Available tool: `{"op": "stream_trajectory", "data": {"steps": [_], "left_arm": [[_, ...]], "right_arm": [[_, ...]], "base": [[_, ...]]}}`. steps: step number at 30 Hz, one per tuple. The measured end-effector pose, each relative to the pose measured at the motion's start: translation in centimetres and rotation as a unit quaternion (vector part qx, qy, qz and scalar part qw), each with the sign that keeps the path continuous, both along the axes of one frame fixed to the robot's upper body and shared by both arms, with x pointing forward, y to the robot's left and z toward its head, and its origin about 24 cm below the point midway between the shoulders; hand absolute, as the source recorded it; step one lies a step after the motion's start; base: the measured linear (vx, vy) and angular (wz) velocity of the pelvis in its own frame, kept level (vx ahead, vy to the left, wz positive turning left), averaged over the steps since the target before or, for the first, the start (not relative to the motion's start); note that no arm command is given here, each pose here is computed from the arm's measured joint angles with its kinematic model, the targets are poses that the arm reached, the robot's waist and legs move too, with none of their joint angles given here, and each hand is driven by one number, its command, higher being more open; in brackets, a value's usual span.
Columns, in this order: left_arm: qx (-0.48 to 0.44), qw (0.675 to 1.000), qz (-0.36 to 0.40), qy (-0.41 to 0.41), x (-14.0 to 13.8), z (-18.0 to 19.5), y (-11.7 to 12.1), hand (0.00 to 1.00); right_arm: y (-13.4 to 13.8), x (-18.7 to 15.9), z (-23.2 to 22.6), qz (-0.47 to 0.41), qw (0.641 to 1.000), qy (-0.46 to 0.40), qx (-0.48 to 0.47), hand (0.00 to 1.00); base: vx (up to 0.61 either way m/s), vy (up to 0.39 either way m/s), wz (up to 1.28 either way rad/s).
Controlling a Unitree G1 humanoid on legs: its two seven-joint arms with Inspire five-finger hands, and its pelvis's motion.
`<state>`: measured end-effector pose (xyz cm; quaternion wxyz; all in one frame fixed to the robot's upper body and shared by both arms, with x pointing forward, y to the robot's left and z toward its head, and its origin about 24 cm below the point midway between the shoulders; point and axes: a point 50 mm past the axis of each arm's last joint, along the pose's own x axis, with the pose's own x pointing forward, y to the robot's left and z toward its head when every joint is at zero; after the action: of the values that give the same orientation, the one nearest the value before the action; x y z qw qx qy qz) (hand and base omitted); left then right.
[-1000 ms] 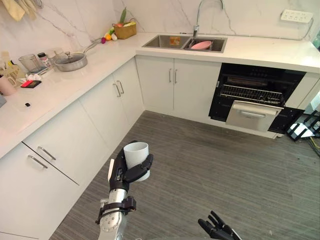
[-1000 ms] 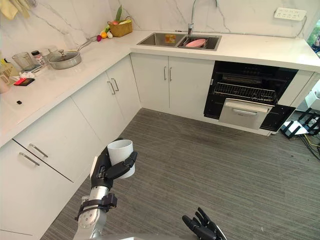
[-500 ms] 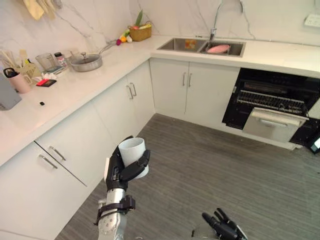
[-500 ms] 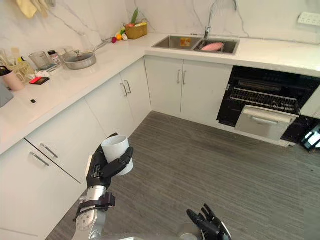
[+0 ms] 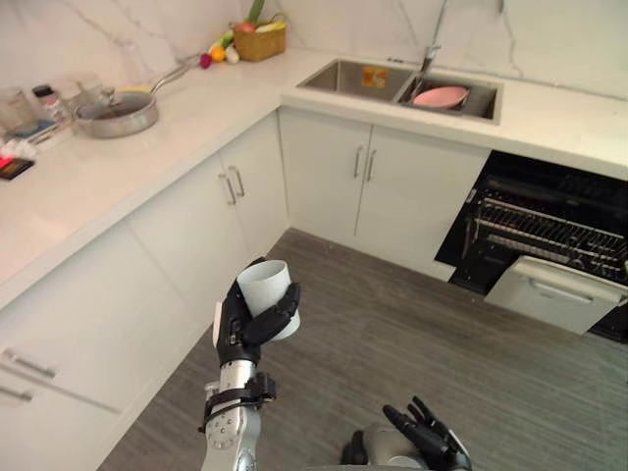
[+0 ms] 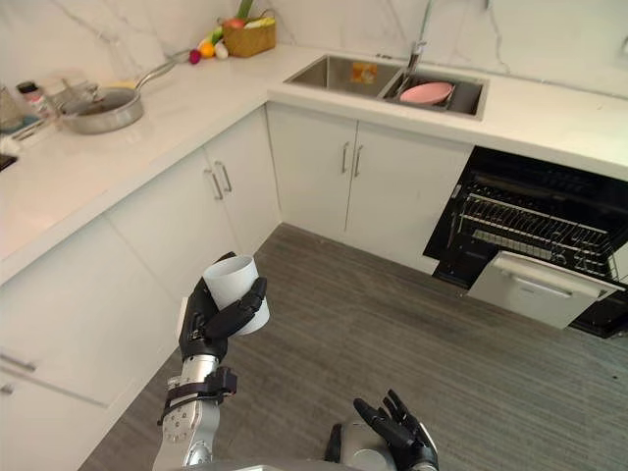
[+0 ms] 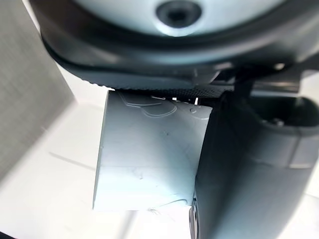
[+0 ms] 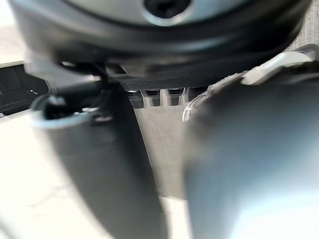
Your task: Walk over to the sink, pick up the cup, carry it to the dishwasher, place the cup inside the dishwasher, then close the dishwasher door
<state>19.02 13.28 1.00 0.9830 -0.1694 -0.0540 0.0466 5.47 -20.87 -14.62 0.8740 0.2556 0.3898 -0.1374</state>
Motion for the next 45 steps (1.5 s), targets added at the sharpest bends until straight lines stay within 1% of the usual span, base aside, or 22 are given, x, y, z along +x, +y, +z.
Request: {"op": "stream_trajectory", "data": {"steps": [3, 6, 8, 9, 10, 12, 14, 16, 21, 23, 24, 26, 27, 30, 31, 34, 39, 41, 45], "left_arm": [[-0.005, 1.000, -0.001, -0.012, 0.1, 0.5, -0.2, 0.00], [0.002, 1.000, 0.004, -0.011, -0.2, 0.4, 0.3, 0.00], [0.010, 1.000, 0.015, -0.006, -0.6, 0.3, 1.0, 0.00], [0.012, 1.000, 0.016, -0.006, -0.8, 0.4, 1.2, 0.00], [0.019, 1.000, 0.017, -0.005, -1.3, 0.5, 1.5, 0.00], [0.032, 0.999, 0.003, -0.001, -1.5, 0.4, 1.6, 0.00], [0.033, 0.999, -0.011, -0.012, -1.4, 0.8, 1.2, 0.00], [0.038, 0.999, -0.018, -0.025, -1.3, 1.4, 1.0, 0.00], [0.043, 0.997, -0.019, -0.067, -0.8, 3.3, 0.6, 0.00], [0.047, 0.996, -0.021, -0.073, -0.5, 3.5, 0.6, 0.00], [0.051, 0.996, -0.031, -0.073, -0.2, 3.3, 0.5, 0.00], [0.048, 0.997, -0.042, -0.049, 0.0, 2.4, -0.1, 0.00], [0.040, 0.997, -0.060, -0.038, -0.1, 1.9, -1.0, 0.00], [0.039, 0.996, -0.068, -0.039, -0.1, 2.0, -1.6, 0.00], [0.035, 0.996, -0.067, -0.044, 0.0, 2.2, -1.8, 0.00], [0.032, 0.996, -0.066, -0.051, 0.0, 2.4, -1.9, 0.00], [0.011, 0.999, -0.046, -0.025, -1.4, 1.6, -2.0, 0.00], [0.024, 0.999, -0.046, -0.002, -2.3, 0.7, -1.9, 0.00], [0.041, 0.998, -0.040, 0.030, -2.6, -0.8, -1.3, 0.00]], "right_arm": [[-0.4, -0.2, 0.2, -0.029, 0.999, -0.003, -0.026, 1.00], [-0.9, 1.2, 1.3, -0.070, 0.994, -0.061, -0.052, 1.00], [-1.6, 4.1, 3.5, -0.078, 0.983, -0.146, -0.075, 1.00], [-1.8, 4.9, 4.3, -0.078, 0.978, -0.173, -0.082, 1.00], [-1.4, 6.5, 5.9, -0.085, 0.967, -0.227, -0.082, 1.00], [-0.9, 7.3, 7.6, -0.101, 0.954, -0.271, -0.077, 1.00], [-0.4, 8.7, 10.6, -0.120, 0.930, -0.338, -0.082, 1.00], [0.1, 9.4, 11.9, -0.136, 0.917, -0.367, -0.079, 1.00], [0.8, 8.9, 12.0, -0.130, 0.917, -0.370, -0.072, 1.00], [1.2, 9.2, 13.1, -0.116, 0.910, -0.391, -0.077, 1.00], [1.0, 9.8, 14.8, -0.109, 0.891, -0.431, -0.093, 1.00], [0.5, 10.0, 15.3, -0.112, 0.884, -0.441, -0.105, 1.00], [0.0, 10.7, 15.9, -0.121, 0.878, -0.448, -0.116, 1.00], [0.1, 11.3, 16.5, -0.131, 0.873, -0.455, -0.117, 1.00], [0.5, 11.3, 17.3, -0.136, 0.867, -0.466, -0.115, 1.00], [1.3, 11.5, 19.1, -0.129, 0.848, -0.504, -0.105, 1.00], [1.1, 11.0, 20.0, -0.099, 0.842, -0.517, -0.120, 1.00], [0.9, 10.9, 20.2, -0.076, 0.839, -0.525, -0.125, 1.00], [0.9, 12.0, 19.9, -0.050, 0.837, -0.531, -0.122, 1.00]], "base": [[0.26, 0.012, -0.75], [0.44, 0.131, -1.41], [0.54, 0.243, -1.87], [0.62, 0.341, -2.16], [0.62, 0.331, -1.51], [0.41, 0.210, -0.78], [0.35, 0.204, -0.62], [0.25, 0.157, -0.75], [0.21, 0.015, -0.67], [0.26, -0.189, -0.77], [0.26, -0.202, -0.63], [0.24, -0.155, -0.39], [0.21, -0.114, -0.26], [0.12, -0.085, -0.25], [0.03, -0.025, -0.25], [-0.03, -0.023, -0.32], [0.14, -0.040, -0.30], [0.26, 0.032, -0.53], [0.42, 0.076, -0.63]]}}
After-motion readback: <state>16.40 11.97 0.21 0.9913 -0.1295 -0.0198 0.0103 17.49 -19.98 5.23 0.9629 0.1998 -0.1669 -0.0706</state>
